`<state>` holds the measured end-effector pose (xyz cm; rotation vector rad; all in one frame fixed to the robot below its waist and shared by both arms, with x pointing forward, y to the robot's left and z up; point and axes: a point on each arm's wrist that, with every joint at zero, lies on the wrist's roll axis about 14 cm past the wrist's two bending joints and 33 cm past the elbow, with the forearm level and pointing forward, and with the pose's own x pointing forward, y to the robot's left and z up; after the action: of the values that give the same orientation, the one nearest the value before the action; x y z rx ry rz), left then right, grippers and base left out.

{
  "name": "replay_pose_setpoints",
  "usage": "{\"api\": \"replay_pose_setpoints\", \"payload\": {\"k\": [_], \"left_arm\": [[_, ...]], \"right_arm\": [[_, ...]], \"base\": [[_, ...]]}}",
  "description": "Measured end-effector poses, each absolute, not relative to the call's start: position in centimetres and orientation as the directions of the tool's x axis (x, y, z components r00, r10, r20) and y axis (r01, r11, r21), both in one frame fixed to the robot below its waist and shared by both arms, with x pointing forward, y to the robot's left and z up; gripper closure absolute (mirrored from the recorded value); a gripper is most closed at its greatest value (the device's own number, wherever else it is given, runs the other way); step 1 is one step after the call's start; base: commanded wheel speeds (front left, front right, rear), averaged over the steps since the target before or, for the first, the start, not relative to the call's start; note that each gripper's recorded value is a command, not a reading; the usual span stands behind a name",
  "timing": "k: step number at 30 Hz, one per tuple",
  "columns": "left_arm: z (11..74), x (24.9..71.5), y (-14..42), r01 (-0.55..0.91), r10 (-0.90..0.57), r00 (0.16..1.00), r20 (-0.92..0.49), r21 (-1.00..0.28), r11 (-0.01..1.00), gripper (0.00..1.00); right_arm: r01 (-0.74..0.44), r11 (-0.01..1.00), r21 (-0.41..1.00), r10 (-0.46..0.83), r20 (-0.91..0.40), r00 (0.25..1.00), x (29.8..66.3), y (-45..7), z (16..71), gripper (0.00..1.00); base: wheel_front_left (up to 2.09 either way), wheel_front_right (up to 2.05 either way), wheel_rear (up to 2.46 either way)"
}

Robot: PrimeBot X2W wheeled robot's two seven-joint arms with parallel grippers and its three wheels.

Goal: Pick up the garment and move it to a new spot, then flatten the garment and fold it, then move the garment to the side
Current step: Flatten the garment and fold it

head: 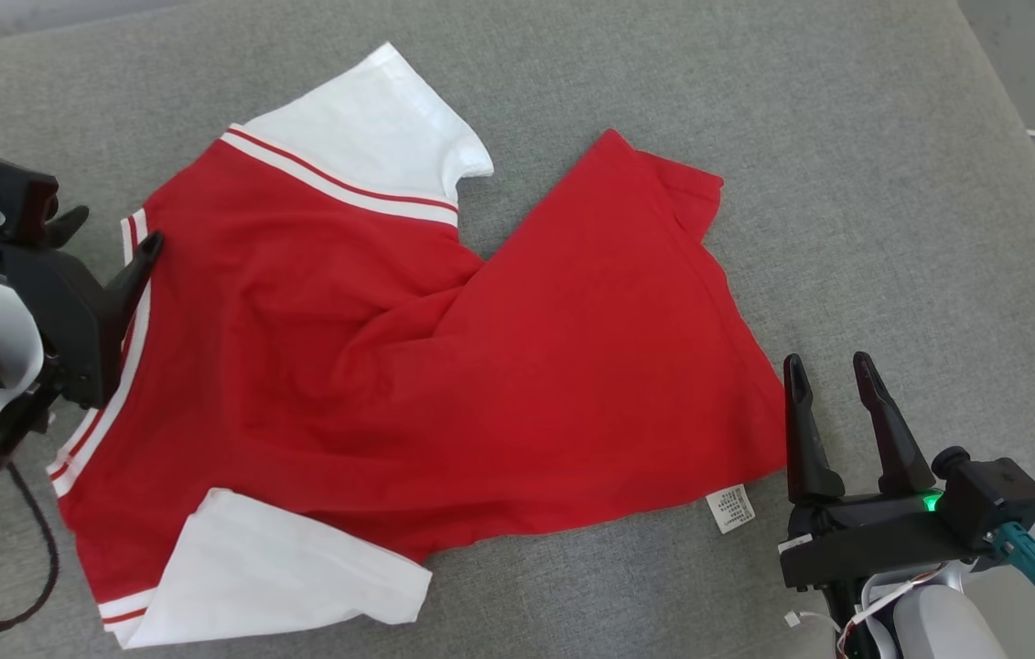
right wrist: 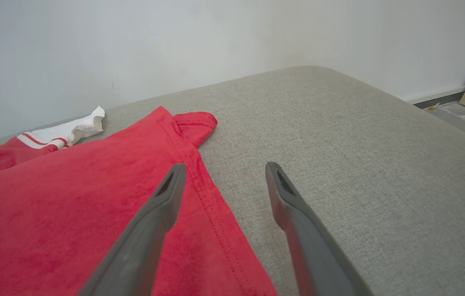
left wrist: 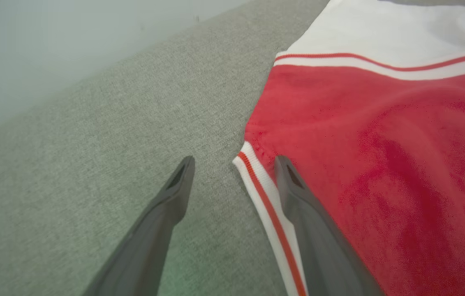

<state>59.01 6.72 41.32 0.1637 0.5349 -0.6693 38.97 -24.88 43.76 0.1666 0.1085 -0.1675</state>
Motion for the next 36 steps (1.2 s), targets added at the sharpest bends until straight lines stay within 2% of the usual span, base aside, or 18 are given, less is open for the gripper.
{"api": "replay_pose_setpoints", "payload": {"k": [5,7,8,13,17,21,24,26,27,36], "left_arm": [[40.1,58.8,6.5,0.644,-0.540,0.615,-0.574,-0.029,0.764,0.00],[39.7,58.5,6.0,0.652,-0.548,0.593,-0.590,-0.048,0.757,0.58],[39.8,58.5,5.8,0.657,-0.552,0.589,-0.590,-0.048,0.752,1.00],[40.9,58.8,4.5,0.679,-0.586,0.579,-0.567,-0.062,0.731,1.00],[44.1,61.7,5.2,0.660,-0.583,0.672,-0.458,0.012,0.751,1.00],[48.5,64.8,6.2,0.613,-0.563,0.780,-0.273,0.150,0.776,1.00],[48.3,65.2,6.7,0.593,-0.544,0.798,-0.260,0.175,0.786,1.00],[47.9,65.1,6.8,0.588,-0.536,0.801,-0.267,0.185,0.787,0.11],[47.8,65.0,6.8,0.587,-0.533,0.802,-0.269,0.190,0.787,0.00],[50.0,63.7,8.0,0.521,-0.503,0.852,-0.147,0.141,0.842,0.00]], "right_arm": [[0.181,0.972,0.150,-0.163,-0.121,0.979,39.0,-25.2,43.8,0.00],[0.184,0.972,0.148,-0.167,-0.121,0.979,39.0,-25.3,43.8,0.00],[0.186,0.972,0.147,-0.169,-0.121,0.978,38.9,-25.3,43.8,0.00],[0.188,0.971,0.145,-0.172,-0.114,0.978,39.0,-25.5,44.1,0.00],[0.191,0.971,0.144,-0.176,-0.110,0.978,39.0,-25.6,44.2,0.00],[0.201,0.970,0.139,-0.187,-0.104,0.977,38.9,-26.0,44.4,0.00],[0.204,0.970,0.134,-0.192,-0.099,0.976,38.9,-26.2,44.6,0.00],[0.205,0.970,0.133,-0.193,-0.098,0.976,38.9,-26.2,44.6,0.00],[0.203,0.970,0.134,-0.191,-0.096,0.977,38.9,-26.2,44.7,0.00],[0.175,0.975,0.137,-0.168,-0.059,0.984,39.0,-25.5,45.9,0.00]], "base": [[0.00,0.00,0.00],[0.00,0.00,0.00],[0.00,0.00,0.00],[0.00,0.00,0.00],[0.00,0.00,0.00],[0.00,0.00,0.00],[0.00,0.00,0.00],[0.00,0.00,0.00],[0.00,0.00,0.00],[0.00,0.00,0.00]]}}
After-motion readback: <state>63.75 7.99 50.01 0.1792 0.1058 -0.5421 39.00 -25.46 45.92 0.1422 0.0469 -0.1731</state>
